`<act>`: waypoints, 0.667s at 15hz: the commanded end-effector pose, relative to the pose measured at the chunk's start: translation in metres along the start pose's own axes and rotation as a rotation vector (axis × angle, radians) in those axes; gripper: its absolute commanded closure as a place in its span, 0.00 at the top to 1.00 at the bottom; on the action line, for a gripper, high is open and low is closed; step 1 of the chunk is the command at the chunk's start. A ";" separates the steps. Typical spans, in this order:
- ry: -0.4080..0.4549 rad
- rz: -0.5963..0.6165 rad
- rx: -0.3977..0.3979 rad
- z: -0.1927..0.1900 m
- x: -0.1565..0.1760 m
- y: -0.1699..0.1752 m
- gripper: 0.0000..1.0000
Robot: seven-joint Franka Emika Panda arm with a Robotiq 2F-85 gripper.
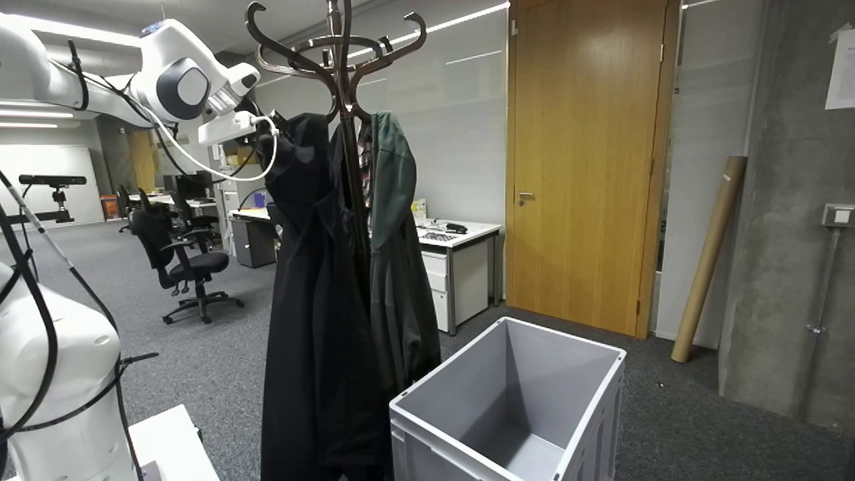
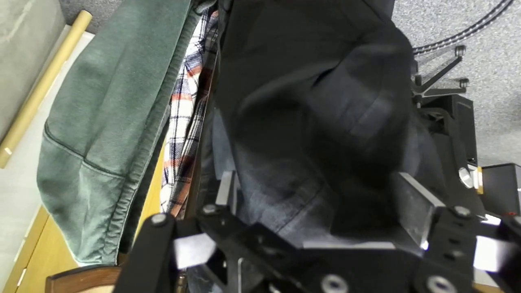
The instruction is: Put the black hoodie in the white container.
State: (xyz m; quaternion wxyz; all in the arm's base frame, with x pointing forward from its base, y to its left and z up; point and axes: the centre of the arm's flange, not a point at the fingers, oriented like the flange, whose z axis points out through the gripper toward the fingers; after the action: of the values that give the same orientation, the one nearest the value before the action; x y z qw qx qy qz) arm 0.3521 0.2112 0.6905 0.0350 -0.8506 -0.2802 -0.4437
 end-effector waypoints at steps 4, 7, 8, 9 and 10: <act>0.019 -0.026 -0.061 0.014 0.028 0.003 1.00; 0.011 -0.048 -0.070 0.015 0.029 0.004 0.66; 0.010 -0.052 -0.072 0.014 0.030 0.004 0.60; 0.009 -0.057 -0.076 0.012 0.031 0.004 0.52; 0.010 -0.060 -0.079 0.010 0.032 0.004 0.43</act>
State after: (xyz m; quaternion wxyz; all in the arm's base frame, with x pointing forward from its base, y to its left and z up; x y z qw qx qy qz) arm 0.3700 0.2223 0.6966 0.0005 -0.8449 -0.2926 -0.4478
